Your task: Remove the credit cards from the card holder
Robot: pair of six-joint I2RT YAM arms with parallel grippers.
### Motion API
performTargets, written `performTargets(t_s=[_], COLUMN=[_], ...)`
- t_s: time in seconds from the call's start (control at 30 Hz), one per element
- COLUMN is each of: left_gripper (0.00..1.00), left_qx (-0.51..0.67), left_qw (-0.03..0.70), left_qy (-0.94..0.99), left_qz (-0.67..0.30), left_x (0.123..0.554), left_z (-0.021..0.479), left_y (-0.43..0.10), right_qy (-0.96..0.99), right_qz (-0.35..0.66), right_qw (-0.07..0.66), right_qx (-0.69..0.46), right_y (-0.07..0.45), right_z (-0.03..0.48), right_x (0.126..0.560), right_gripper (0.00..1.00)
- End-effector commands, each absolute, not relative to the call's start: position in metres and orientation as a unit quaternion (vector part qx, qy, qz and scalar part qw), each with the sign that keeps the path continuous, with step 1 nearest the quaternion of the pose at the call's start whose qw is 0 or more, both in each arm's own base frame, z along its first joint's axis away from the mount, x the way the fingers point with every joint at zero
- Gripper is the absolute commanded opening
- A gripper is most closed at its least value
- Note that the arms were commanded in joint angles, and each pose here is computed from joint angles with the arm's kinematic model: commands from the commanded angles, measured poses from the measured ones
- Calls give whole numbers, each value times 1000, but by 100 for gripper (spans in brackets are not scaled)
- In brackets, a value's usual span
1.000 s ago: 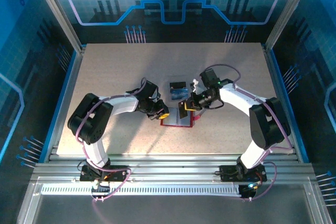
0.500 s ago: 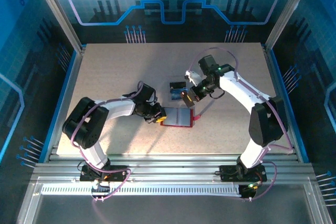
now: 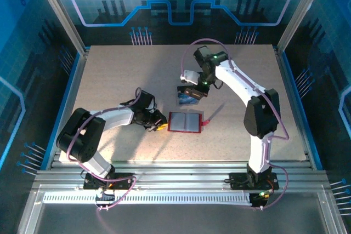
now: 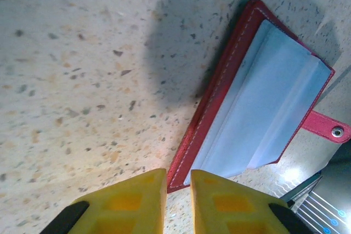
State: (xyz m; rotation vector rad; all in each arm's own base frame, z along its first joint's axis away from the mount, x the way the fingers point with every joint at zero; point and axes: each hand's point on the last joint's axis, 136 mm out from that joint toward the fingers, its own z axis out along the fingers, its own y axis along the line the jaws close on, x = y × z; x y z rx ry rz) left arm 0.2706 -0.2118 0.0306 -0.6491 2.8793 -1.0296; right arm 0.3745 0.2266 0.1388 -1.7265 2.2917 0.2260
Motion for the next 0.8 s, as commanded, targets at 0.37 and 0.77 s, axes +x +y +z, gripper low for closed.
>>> performTargets(t_s=[0.37,0.77], left_gripper=[21,21], left_qx=[-229,-243], left_qw=[8,12], left_qy=[921,919], left_qz=[-314,-309], left_x=[254,246], left_z=[29,30], left_y=[-186,-178], right_qy=[731,702], right_qz=[24,13], right_qw=[81,75], right_qx=[-677,-708], right_y=[234,255], right_z=[140,126], right_x=[397,416], right_gripper=[0,0])
